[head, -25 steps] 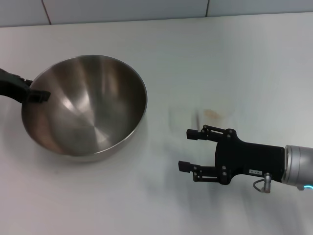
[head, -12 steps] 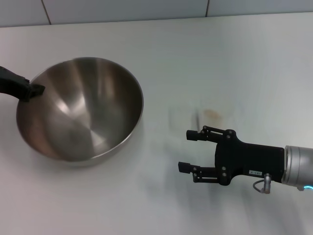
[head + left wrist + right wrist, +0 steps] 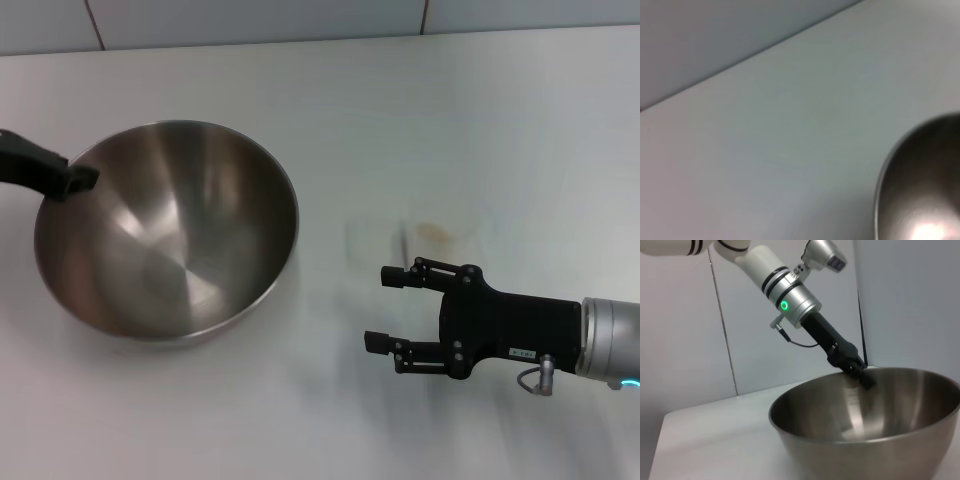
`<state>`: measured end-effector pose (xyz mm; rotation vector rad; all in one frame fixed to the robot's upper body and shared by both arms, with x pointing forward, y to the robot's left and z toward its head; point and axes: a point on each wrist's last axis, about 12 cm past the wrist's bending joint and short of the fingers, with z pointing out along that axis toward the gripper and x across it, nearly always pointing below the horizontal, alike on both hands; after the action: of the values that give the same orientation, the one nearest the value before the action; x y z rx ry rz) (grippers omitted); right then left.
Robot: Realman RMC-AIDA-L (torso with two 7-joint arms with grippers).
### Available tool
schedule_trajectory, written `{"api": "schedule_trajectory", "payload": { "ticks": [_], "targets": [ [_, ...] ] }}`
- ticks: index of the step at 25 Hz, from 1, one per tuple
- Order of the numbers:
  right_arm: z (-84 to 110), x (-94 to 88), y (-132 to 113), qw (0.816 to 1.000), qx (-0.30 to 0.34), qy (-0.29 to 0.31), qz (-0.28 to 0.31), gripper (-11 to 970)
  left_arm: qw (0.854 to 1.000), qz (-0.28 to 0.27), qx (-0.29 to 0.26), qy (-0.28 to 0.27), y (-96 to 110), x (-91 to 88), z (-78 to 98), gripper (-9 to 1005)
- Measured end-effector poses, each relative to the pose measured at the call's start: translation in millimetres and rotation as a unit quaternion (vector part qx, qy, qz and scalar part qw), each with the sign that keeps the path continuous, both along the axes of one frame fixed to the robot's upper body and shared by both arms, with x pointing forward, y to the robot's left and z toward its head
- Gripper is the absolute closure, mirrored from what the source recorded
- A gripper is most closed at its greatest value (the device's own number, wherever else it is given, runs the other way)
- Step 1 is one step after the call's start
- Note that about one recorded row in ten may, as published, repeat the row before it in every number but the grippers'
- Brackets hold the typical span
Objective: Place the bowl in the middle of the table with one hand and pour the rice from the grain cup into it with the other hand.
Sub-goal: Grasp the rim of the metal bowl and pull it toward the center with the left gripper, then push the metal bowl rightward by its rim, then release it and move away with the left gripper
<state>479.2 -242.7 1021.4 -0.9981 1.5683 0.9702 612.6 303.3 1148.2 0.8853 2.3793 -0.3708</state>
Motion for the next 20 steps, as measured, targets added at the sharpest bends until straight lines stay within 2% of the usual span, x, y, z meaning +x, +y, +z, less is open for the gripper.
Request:
{"api": "schedule_trajectory", "payload": {
  "ticks": [4, 6, 9, 11, 12, 14, 15, 18, 19, 20],
  "targets": [
    [-0.3, -0.5, 0, 1.0, 0.0, 0.001, -0.001, 164, 0.999, -0.022, -0.029, -0.017, -14, 7.3, 18.7, 922],
    [-0.4, -0.7, 0, 1.0, 0.0, 0.001, -0.001, 164, 0.999, -0.027, -0.031, -0.022, -18, 9.9, 22.4, 924],
    [-0.9, -1.5, -1, 1.0, 0.0, 0.002, -0.002, 164, 0.997, -0.05, -0.035, -0.037, -37, 20.0, 33.8, 956],
    [-1.1, -1.8, -1, 1.0, 0.0, 0.002, -0.002, 164, 0.997, -0.057, -0.035, -0.039, -42, 22.6, 35.7, 957],
    [-1.4, -2.6, -1, 1.0, 0.002, 0.003, -0.003, 164, 0.996, -0.07, -0.037, -0.043, -53, 28.1, 39.1, 958],
    [-1.3, -2.9, -1, 1.0, 0.003, 0.003, -0.004, 164, 0.996, -0.07, -0.037, -0.043, -53, 28.1, 39.1, 959],
    [-1.1, -3.0, -1, 1.0, 0.004, 0.003, -0.003, 164, 0.995, -0.081, -0.039, -0.046, -63, 33.6, 41.9, 960],
    [-0.9, -3.2, -1, 1.0, 0.005, 0.002, -0.003, 164, 0.994, -0.086, -0.039, -0.048, -68, 36.0, 43.0, 960],
    [-0.8, -3.1, -1, 1.0, 0.005, 0.002, -0.002, 164, 0.993, -0.099, -0.039, -0.05, -81, 41.3, 44.3, 960],
    [-0.8, -3.1, -1, 1.0, 0.005, 0.002, -0.002, 164, 0.993, -0.099, -0.039, -0.05, -81, 41.3, 44.3, 960]
  ]
}}
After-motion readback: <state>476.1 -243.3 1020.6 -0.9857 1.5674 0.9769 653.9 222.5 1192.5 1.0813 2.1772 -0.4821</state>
